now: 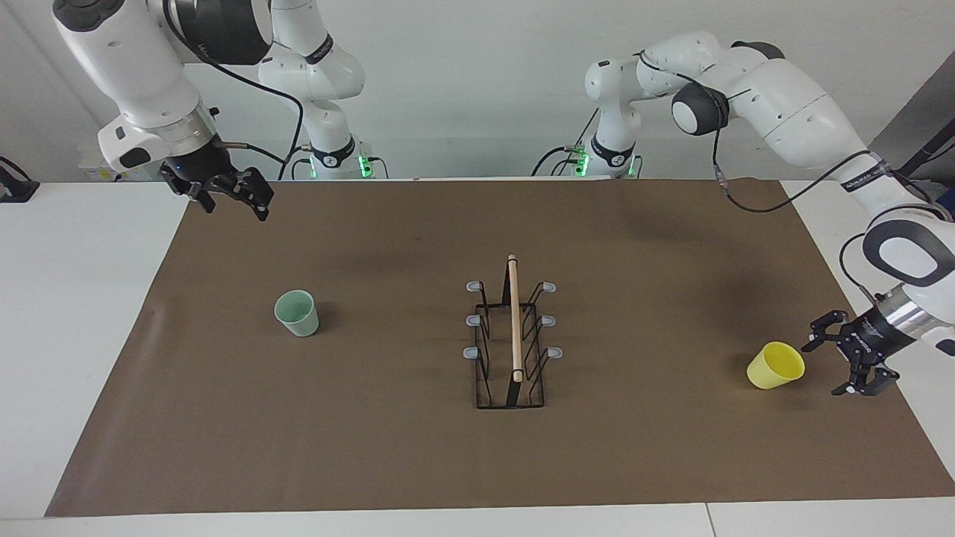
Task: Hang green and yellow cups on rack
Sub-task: 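Position the left gripper at the yellow cup's rim and close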
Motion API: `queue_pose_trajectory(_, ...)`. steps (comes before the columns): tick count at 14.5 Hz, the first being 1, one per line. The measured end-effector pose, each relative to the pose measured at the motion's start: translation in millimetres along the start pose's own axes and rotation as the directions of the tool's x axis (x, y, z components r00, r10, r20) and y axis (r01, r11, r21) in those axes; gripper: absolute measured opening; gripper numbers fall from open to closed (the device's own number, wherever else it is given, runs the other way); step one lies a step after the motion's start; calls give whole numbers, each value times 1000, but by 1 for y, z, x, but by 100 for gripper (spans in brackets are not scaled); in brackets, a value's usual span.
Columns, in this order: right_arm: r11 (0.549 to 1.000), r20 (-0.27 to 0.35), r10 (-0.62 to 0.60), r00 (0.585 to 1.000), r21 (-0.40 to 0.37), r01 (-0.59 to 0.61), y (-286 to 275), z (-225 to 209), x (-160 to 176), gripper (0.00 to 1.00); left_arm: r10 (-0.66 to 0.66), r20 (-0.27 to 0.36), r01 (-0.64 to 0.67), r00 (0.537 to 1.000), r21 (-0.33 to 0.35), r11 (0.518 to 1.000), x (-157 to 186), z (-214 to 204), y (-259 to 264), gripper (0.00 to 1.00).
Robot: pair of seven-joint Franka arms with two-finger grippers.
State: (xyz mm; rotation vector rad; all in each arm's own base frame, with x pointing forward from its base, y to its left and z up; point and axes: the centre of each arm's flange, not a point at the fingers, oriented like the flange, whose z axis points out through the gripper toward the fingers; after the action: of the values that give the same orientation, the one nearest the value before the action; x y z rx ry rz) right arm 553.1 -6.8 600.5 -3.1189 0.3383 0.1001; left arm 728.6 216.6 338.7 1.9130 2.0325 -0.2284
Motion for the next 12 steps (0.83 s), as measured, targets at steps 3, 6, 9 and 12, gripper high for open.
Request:
queue_pose_trajectory(3, 1000, 0, 0, 1000, 0, 0, 0, 0, 0, 100, -108, 87, 108, 990, 2, 994, 9, 13, -13, 100)
queue_pose_trajectory(6, 1000, 0, 0, 1000, 0, 0, 0, 0, 0, 100, -234, 177, 236, 956, 6, 972, 25, 13, -34, 100)
queue_pose_trajectory(9, 1000, 0, 0, 1000, 0, 0, 0, 0, 0, 100, -320, 278, 330, 906, 12, 944, 33, 15, -57, 100)
queue_pose_trajectory(12, 1000, 0, 0, 1000, 0, 0, 0, 0, 0, 100, -361, 353, 383, 863, 9, 924, 32, 17, -70, 100)
